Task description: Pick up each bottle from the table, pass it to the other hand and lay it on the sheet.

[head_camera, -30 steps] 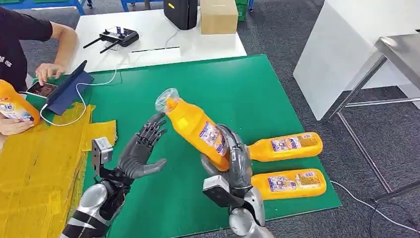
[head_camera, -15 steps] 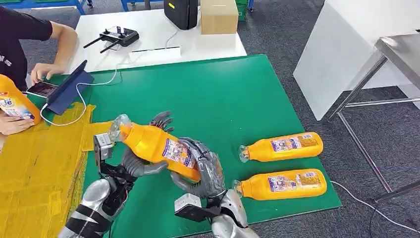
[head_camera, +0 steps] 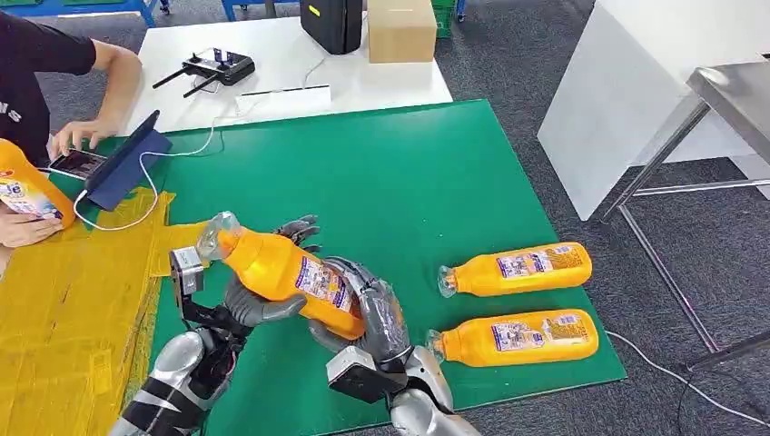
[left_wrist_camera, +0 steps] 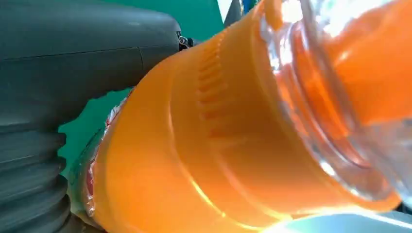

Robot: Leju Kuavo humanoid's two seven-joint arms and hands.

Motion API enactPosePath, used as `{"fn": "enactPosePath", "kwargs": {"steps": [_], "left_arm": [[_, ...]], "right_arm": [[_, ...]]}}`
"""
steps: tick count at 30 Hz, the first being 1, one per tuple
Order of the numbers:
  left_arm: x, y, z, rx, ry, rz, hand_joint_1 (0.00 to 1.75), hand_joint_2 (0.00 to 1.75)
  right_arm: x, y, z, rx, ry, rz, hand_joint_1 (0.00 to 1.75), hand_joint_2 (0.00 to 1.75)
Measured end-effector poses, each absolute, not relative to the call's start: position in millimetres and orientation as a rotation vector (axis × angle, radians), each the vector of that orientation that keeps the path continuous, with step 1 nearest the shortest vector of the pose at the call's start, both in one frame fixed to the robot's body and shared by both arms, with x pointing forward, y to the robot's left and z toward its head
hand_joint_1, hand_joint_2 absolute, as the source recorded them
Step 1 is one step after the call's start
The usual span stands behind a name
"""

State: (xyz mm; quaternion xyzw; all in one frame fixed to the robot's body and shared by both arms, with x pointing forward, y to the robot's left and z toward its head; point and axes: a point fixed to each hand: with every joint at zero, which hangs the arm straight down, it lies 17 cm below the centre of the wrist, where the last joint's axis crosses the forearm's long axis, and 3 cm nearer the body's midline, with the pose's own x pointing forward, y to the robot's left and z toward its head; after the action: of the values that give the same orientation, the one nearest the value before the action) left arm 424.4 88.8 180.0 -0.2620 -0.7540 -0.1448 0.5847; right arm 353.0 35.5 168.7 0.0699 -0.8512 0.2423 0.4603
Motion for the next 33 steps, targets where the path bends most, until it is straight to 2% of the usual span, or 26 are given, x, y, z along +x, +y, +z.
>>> {"fn": "enactPosePath", "kwargs": {"steps": [12,13,14,29,33], "left_arm": [[428,91,182,-0.591,-1.771,-0.303,1.75,1.75],[428,91,182,-0.59,-1.772,-0.3,1.75,1.75],[428,91,182,-0.587,-1.774,-0.297,1.75,1.75],[447,117,183,-0.43,-1.814,-0.228,1.75,1.75],[465,152,189,-0.064,-1.914,-0.236,1.75,1.75]], "right_arm": [[353,36,169,0.19,-2.089,0.586,1.75,1.75],[353,35,169,0.191,-2.09,0.583,1.08,1.75],[353,34,170,0.191,-2.095,0.577,0.0,1.75],[342,28,188,0.203,-2.155,0.493,0.0,1.75],[339,19,203,0.199,-2.187,0.435,0.0,1.75]]}}
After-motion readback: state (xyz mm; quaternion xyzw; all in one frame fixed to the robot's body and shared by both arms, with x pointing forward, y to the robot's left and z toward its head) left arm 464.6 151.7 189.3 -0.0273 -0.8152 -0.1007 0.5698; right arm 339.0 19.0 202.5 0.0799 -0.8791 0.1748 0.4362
